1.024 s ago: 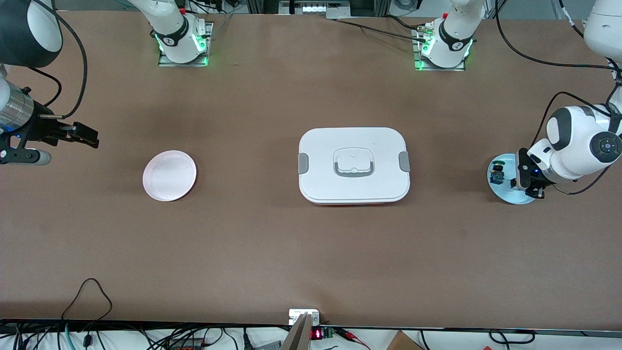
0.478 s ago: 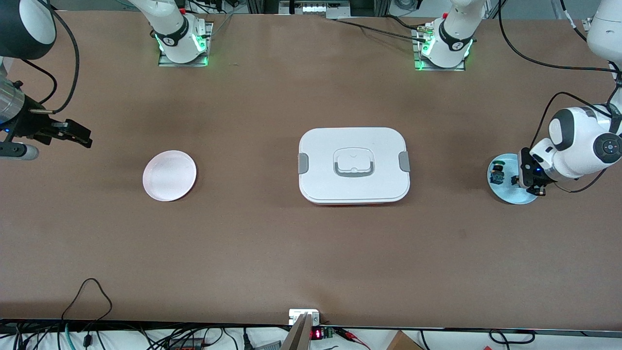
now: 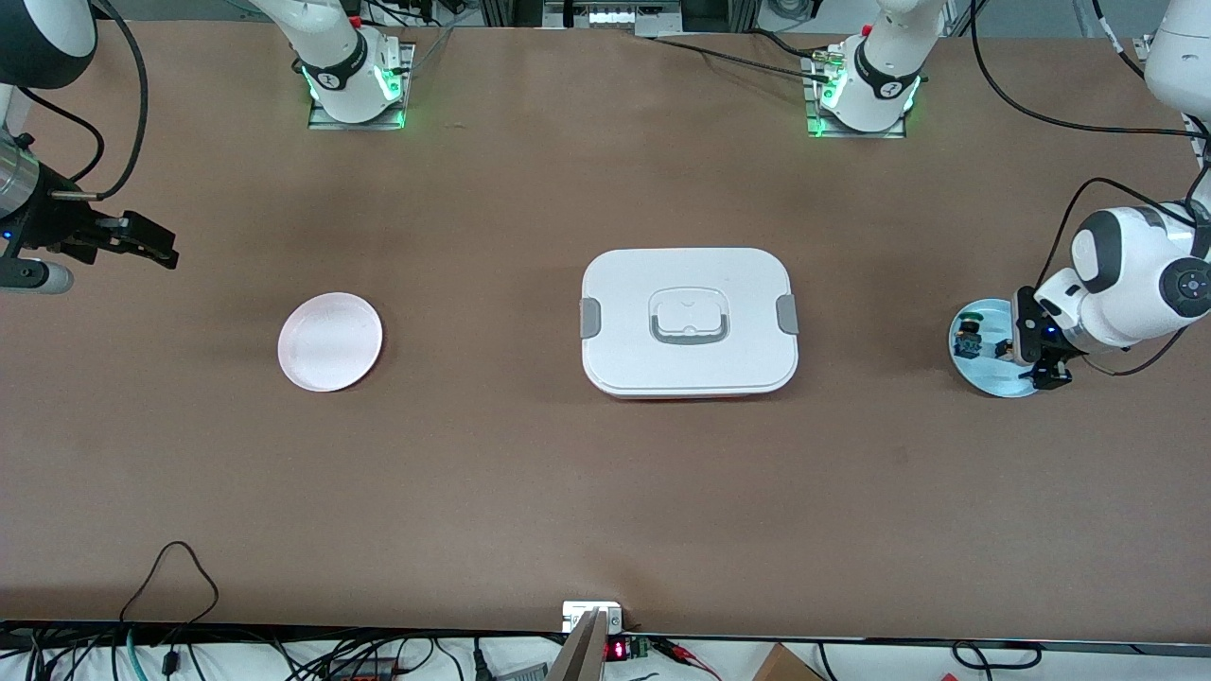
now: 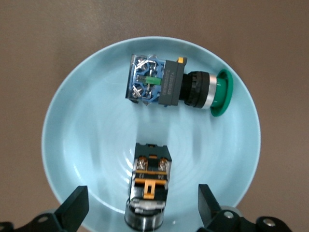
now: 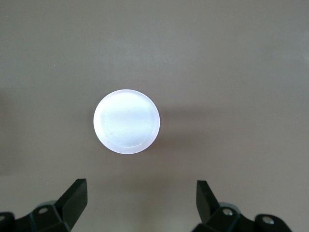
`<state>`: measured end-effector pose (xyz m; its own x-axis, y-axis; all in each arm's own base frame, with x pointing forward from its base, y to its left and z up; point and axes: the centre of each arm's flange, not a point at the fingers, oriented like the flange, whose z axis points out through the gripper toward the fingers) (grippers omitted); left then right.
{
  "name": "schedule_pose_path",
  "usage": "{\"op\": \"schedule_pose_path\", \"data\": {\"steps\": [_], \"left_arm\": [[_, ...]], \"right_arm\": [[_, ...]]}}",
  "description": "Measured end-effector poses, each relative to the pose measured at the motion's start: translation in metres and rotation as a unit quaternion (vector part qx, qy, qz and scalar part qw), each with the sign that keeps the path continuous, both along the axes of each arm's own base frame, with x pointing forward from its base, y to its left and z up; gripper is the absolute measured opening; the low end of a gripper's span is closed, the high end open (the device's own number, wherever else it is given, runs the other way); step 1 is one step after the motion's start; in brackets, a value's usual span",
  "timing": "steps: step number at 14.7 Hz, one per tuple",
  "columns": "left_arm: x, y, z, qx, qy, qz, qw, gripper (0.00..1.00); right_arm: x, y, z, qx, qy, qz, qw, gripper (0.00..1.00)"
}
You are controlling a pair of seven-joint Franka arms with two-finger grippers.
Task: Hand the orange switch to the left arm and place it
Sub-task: 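Set the orange switch on the blue plate beside the green switch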
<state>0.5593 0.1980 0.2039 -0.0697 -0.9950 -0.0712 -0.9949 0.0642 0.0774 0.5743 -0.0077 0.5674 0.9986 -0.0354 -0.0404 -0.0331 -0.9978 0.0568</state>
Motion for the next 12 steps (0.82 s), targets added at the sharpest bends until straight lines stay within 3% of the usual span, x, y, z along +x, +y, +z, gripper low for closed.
{"op": "schedule_pose_path", "data": {"steps": [3, 7, 12], "left_arm": [[0.010, -0.011, 0.048, 0.017, -0.008, -0.002, 1.000, 1.00], [0.023, -0.040, 0.124, 0.042, -0.008, 0.036, 0.998, 1.00], [0.044, -0.102, 0.210, 0.043, 0.039, 0.165, 0.985, 1.00]], "right_arm": [[-0.001, 0.004, -0.001, 0.025, 0.004, -0.004, 1.000, 1.00], [-0.003, 0.005, -0.002, 0.032, 0.013, 0.022, 0.999, 1.00], [-0.005, 0.005, -0.003, 0.032, 0.021, 0.027, 0.999, 1.00]]}}
